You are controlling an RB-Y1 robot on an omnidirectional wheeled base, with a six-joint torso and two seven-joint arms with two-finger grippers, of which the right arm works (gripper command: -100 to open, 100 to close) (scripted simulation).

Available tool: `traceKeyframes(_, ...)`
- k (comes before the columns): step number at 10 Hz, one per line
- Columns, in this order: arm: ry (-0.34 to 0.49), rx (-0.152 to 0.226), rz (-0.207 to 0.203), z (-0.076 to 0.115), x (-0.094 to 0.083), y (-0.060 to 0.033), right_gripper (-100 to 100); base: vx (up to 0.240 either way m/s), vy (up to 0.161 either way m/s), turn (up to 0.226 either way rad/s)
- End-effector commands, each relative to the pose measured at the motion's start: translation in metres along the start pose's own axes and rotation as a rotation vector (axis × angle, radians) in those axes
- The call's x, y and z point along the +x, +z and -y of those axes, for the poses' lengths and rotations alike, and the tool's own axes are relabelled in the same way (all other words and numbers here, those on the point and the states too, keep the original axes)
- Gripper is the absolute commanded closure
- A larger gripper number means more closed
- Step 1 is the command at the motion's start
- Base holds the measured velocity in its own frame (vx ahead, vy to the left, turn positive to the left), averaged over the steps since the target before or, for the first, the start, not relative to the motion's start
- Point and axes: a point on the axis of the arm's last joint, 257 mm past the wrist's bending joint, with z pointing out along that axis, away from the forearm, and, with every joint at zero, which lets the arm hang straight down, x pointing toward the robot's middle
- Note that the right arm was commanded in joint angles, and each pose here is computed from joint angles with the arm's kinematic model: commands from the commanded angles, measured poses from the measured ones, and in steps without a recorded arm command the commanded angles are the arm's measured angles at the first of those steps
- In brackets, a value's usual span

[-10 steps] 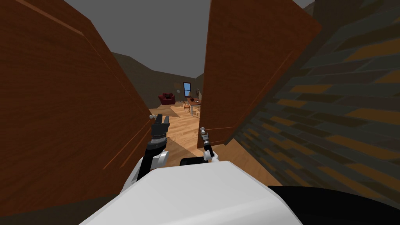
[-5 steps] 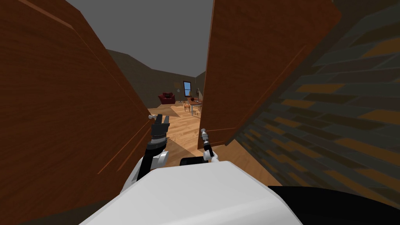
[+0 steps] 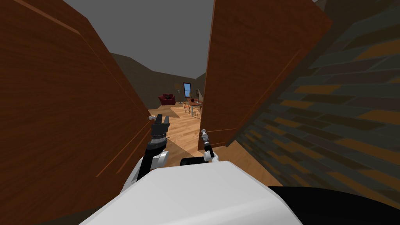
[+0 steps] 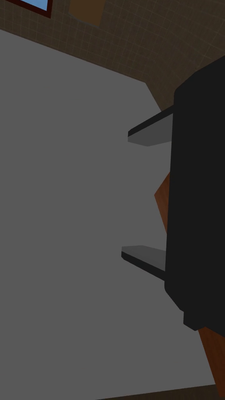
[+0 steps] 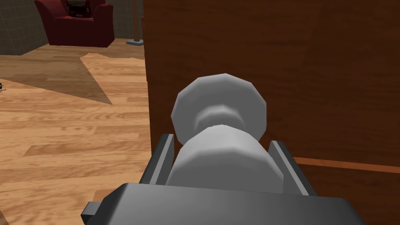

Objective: Push the door open

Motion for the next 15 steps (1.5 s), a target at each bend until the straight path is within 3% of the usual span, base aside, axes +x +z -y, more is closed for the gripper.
traceKeyframes(1, -0.007, -0.024, -0.017, -0.014, 0.006, 0.0053, 100, 0.142, 0.052, -0.031)
traceKeyframes(7, -0.020, -0.090, -0.018, -0.048, 0.006, 0.0068, 100, 0.168, 0.059, -0.035)
traceKeyframes(13, -0.017, -0.191, -0.020, -0.090, 0.007, 0.0065, 100, 0.155, 0.073, -0.057)
traceKeyframes(15, -0.017, -0.191, -0.020, -0.090, 0.007, 0.0065, 100, 0.097, 0.046, -0.020)
